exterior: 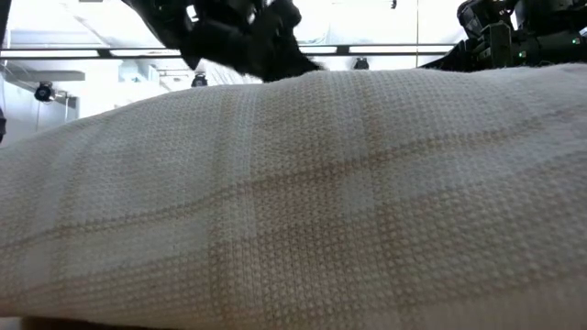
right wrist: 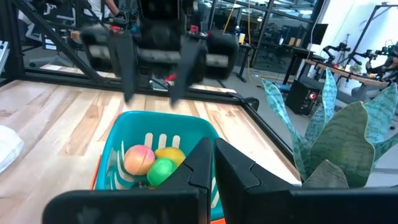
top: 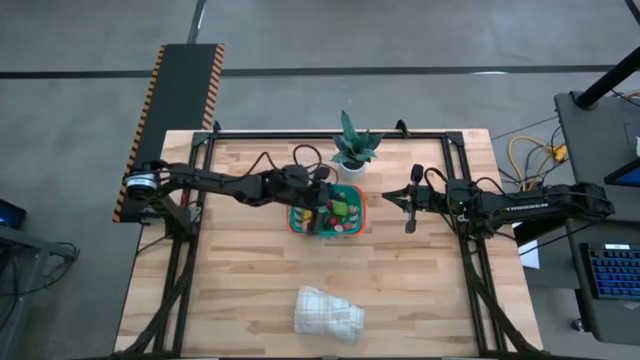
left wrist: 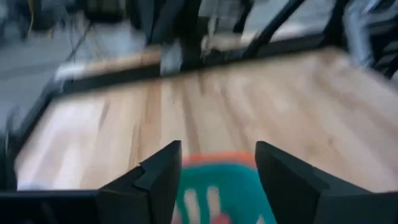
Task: Build produce basket
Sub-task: Return to Home Position
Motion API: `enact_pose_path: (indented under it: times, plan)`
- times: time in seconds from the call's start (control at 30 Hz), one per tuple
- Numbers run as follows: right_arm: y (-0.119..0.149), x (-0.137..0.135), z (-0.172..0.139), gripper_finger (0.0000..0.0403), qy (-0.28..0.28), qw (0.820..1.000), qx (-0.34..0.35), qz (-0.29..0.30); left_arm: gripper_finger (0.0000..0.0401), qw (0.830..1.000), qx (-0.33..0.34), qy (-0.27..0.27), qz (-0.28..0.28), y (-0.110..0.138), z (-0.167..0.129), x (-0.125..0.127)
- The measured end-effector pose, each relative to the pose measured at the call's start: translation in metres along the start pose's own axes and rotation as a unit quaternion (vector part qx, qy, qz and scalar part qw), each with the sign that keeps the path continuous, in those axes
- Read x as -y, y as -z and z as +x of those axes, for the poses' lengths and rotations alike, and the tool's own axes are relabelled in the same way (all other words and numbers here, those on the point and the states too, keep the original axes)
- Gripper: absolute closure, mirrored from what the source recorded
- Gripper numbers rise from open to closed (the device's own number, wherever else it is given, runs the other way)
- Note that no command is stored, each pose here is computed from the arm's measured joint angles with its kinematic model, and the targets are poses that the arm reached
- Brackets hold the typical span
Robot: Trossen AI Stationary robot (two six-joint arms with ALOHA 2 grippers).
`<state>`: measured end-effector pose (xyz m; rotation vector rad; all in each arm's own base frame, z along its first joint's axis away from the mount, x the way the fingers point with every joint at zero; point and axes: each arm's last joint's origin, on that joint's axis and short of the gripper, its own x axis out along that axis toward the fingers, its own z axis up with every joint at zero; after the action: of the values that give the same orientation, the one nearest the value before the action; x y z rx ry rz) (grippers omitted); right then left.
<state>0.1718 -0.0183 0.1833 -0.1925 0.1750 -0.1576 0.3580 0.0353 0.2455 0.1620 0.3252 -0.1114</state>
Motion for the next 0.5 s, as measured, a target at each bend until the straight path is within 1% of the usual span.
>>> enact_pose_path:
  times: [0.07, 0.2, 0.33, 0.4, 0.5]
  plan:
    - [0.0, 0.0, 0.0, 0.0394, 0.0, 1.0, -0.001, 0.0, 0.0226, 0.999, 0.035, 0.009, 0.009, -0.01, -0.005, 0.001]
    - [0.001, 0.0, 0.0, 0.0394, -0.001, 1.0, -0.005, -0.001, 0.0276, 0.996, 0.076, 0.027, 0.034, -0.026, -0.021, 0.003]
    - [0.001, 0.0, 0.0, 0.0394, -0.001, 1.0, -0.005, -0.005, 0.0334, 0.995, 0.09, 0.027, 0.043, -0.041, -0.044, 0.005]
    - [0.001, 0.0, 0.0, 0.0394, -0.001, 1.0, -0.006, -0.009, 0.0361, 0.995, 0.084, 0.028, 0.051, -0.043, -0.058, 0.008]
    - [0.001, 0.0, 0.0, 0.0394, -0.001, 1.0, -0.006, -0.012, 0.0393, 0.993, 0.094, 0.023, 0.061, -0.044, -0.081, 0.012]
